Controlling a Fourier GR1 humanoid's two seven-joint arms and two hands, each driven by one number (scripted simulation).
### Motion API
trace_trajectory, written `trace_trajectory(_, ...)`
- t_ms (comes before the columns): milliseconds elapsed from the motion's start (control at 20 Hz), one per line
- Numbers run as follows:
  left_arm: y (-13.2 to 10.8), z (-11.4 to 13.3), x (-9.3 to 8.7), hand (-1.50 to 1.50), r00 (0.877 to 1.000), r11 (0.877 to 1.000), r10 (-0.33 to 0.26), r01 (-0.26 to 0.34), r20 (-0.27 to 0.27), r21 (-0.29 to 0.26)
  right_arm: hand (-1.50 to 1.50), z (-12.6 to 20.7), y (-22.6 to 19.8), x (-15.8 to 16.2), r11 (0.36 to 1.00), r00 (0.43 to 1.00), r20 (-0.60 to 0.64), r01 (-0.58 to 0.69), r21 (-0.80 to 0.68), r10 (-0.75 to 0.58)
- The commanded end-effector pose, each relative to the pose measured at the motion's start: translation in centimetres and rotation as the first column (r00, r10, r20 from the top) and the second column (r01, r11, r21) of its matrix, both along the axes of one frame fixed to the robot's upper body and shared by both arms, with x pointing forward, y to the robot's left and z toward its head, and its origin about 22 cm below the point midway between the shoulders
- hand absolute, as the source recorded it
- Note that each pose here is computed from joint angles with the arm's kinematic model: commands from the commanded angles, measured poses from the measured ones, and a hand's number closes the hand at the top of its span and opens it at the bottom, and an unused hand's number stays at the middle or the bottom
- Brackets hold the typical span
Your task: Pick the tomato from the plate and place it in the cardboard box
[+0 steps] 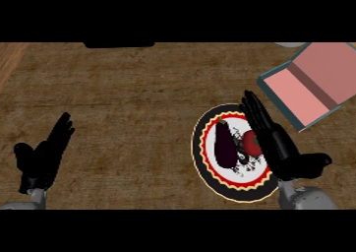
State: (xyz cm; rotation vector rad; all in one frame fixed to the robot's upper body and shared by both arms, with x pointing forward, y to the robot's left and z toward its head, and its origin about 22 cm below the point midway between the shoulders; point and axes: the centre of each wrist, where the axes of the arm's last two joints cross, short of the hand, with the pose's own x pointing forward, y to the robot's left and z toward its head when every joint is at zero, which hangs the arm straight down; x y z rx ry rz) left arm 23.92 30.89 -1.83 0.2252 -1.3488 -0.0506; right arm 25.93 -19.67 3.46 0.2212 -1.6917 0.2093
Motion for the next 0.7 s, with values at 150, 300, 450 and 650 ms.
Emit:
trace_trajectory(150, -0.8, 2.9, 1.1, 0.00, 0.986, 0.997, 0.044, -0.032, 0.164, -0.075, 1.50, 1.6, -13.2, -0.1, 0.901, 0.901, 0.037, 0.430, 0.051, -0.432)
trace_trajectory(300, -1.9, 4.4, 2.3, 0.00, 0.978, 0.992, 0.034, -0.008, 0.206, -0.125, 1.50, 1.1, -18.9, -2.3, 0.727, 0.905, 0.091, 0.391, -0.565, -0.415)
trace_trajectory(450, -4.1, 4.3, 2.6, 0.00, 0.977, 0.981, 0.045, -0.004, 0.207, -0.193, -1.50, -3.2, -20.8, -2.9, 0.677, 0.725, 0.041, 0.661, -0.324, -0.688)
trace_trajectory(650, -3.3, 5.7, 1.6, 0.00, 0.979, 0.981, 0.018, 0.022, 0.202, -0.194, -1.50, -1.7, -22.4, -2.4, 0.712, 0.792, 0.243, 0.611, -0.348, -0.561)
